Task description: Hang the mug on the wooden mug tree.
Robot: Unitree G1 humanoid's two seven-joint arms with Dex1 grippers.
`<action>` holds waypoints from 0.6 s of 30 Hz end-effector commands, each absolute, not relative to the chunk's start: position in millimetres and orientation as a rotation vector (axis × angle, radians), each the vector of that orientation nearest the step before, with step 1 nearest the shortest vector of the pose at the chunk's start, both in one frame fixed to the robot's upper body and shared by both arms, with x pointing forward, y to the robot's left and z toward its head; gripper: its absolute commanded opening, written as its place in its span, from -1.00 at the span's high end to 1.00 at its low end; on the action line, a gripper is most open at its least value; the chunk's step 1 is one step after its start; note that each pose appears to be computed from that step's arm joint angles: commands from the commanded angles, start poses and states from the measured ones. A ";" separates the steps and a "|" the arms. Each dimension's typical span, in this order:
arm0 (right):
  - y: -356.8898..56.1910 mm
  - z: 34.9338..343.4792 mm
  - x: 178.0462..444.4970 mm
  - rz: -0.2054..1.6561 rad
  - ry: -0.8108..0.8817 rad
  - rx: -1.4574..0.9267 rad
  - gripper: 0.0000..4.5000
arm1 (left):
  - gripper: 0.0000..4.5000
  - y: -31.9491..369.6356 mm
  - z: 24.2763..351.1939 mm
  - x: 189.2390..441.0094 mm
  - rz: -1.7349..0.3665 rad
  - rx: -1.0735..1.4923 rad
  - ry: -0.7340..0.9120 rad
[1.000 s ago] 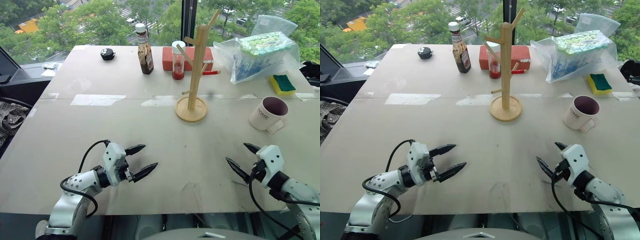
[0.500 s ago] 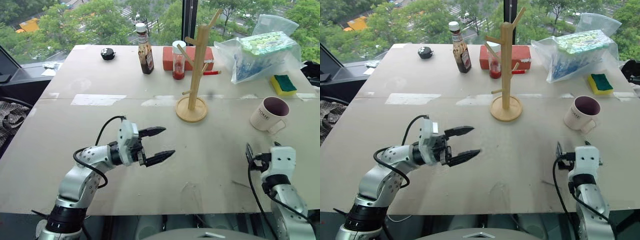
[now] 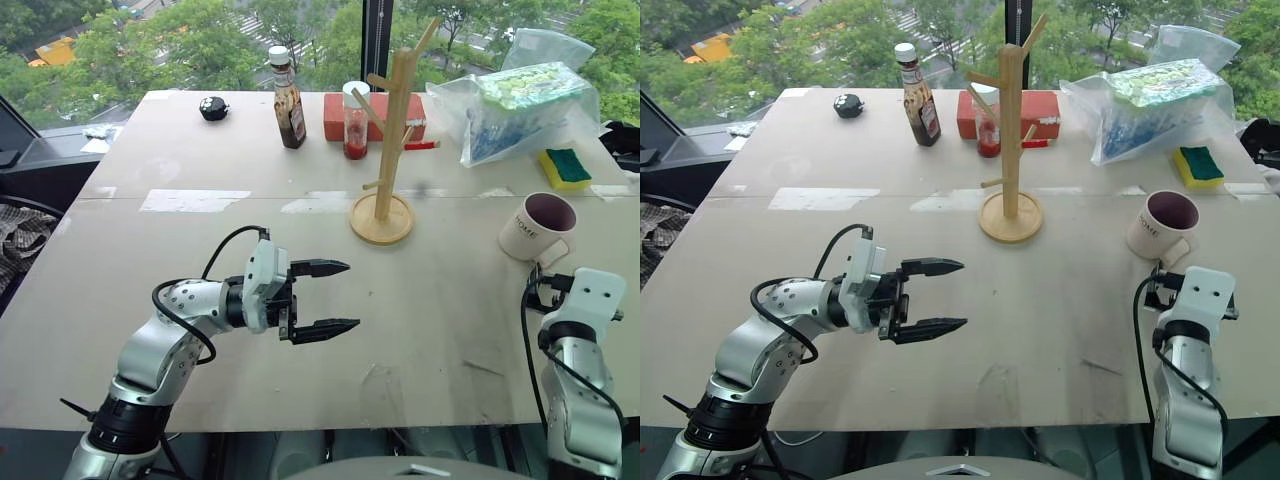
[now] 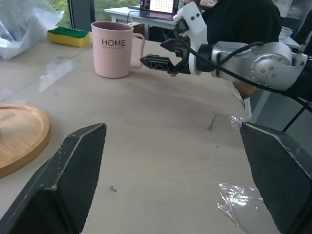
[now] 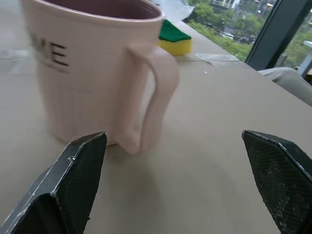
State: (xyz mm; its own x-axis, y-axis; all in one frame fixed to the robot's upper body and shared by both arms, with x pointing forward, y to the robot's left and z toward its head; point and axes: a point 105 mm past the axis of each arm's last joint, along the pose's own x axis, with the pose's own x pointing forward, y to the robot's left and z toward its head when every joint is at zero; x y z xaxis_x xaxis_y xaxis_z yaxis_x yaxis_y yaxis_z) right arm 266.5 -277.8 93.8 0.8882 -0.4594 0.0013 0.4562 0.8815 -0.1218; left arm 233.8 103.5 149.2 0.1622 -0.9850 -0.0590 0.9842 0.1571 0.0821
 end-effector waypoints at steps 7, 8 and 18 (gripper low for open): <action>-302.1 92.8 289.9 -0.528 0.039 -0.126 -0.56 | -1.00 107.3 161.1 229.4 -1.371 0.140 -0.069; -303.5 91.6 294.1 -0.525 0.041 -0.123 -0.42 | -1.00 107.3 161.1 229.6 -1.366 0.139 -0.071; -311.8 93.2 321.4 -0.416 -0.002 -0.102 0.98 | -1.00 113.9 160.5 233.3 -1.312 0.133 -0.081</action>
